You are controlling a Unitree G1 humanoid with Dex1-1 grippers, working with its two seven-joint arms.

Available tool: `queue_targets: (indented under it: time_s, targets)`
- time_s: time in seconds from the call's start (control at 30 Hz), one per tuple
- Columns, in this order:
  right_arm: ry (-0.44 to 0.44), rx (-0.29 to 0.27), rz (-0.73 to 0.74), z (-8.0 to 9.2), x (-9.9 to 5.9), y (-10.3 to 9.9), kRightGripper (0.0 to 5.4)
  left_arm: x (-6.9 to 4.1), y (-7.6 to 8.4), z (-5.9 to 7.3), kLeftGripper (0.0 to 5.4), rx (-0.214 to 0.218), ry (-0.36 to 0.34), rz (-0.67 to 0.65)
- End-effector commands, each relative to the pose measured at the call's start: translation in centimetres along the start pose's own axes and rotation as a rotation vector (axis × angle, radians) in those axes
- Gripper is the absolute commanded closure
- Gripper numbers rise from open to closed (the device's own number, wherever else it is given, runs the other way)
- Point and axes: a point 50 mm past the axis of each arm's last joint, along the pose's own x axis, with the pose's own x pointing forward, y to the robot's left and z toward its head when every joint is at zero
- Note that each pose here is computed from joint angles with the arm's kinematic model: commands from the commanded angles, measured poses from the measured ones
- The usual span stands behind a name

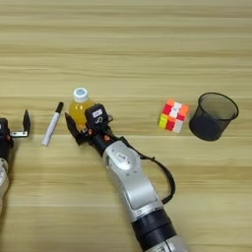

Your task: Move the objects on the table

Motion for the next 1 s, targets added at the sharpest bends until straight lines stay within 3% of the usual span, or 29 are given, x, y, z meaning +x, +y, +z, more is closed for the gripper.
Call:
queue_targets:
  time_s: [0.03,0.1,0.13,0.63,1.0]
  targets:
    - [-0.042,0.036,0.016,0.7,0.8,0.6,1.91,0.0,-0.1,-0.1,0.00,-0.003,0.002,0.002]
    - [-0.039,0.031,0.018,0.6,0.8,0.6,1.91,0.1,-0.1,-0.1,0.00,-0.004,0.002,0.002]
    - [-0.037,0.028,0.018,0.5,0.8,0.6,1.55,0.1,-0.1,-0.1,0.00,-0.004,0.003,0.002]
    - [-0.053,0.020,-0.002,0.7,0.6,0.1,0.03,0.2,-0.1,-0.1,0.00,-0.004,0.005,-0.002]
    - [-0.069,-0.021,-0.002,1.4,-1.2,0.0,0.03,0.2,-0.3,-0.1,0.00,-0.005,0.002,-0.003]
